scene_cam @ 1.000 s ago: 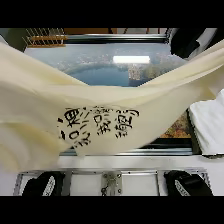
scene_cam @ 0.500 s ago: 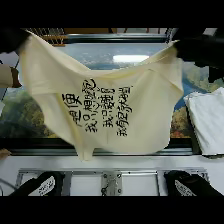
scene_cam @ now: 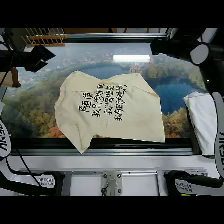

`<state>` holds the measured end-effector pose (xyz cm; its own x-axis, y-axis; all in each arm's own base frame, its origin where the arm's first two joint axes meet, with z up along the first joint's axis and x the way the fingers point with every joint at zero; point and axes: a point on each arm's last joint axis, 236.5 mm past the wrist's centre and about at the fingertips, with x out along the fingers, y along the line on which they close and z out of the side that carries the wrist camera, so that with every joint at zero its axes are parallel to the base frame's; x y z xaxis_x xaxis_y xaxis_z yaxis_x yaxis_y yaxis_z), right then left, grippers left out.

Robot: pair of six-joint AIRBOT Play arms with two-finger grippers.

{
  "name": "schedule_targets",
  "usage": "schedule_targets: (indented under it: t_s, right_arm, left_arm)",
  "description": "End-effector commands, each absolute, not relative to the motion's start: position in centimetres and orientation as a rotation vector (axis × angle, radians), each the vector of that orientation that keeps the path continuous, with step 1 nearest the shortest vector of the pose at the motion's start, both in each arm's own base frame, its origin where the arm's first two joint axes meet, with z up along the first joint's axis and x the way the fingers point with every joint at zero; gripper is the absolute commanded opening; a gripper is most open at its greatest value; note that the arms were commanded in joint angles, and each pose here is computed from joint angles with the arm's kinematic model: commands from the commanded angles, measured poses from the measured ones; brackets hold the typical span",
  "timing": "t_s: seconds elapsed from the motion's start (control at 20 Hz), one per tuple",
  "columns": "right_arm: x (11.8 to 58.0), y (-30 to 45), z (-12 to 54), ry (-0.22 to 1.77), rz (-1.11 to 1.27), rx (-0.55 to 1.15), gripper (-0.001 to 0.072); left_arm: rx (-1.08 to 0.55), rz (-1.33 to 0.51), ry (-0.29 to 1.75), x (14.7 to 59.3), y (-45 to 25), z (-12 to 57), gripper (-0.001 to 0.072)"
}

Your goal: Fold the clothes and pants, and hang the long-sleeved shirts on hangers.

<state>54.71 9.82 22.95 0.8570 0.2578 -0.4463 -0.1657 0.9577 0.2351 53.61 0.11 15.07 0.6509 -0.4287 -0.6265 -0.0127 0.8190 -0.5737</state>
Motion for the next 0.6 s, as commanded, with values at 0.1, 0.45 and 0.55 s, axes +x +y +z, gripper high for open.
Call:
schedule_targets:
  t_s: [0.1, 0.45, 0.55]
  right_arm:
    - [47.5, 8.2, 22.8, 0.64, 0.234, 0.139, 0.0656]
    - [37.5, 8.9, 17.4, 0.782, 0.269, 0.168, 0.0656]
    - [36.2, 9.1, 16.9, 0.789, 0.278, 0.182, 0.0656]
  left_arm:
    - [-0.497, -0.038, 1.157, 44.0, 5.8, 5.6, 0.0678]
    - [-0.699, 0.077, 1.462, 28.3, 3.2, -9.5, 0.0678]
    - [-0.718, 0.095, 1.489, 26.7, 2.6, -11.3, 0.0678]
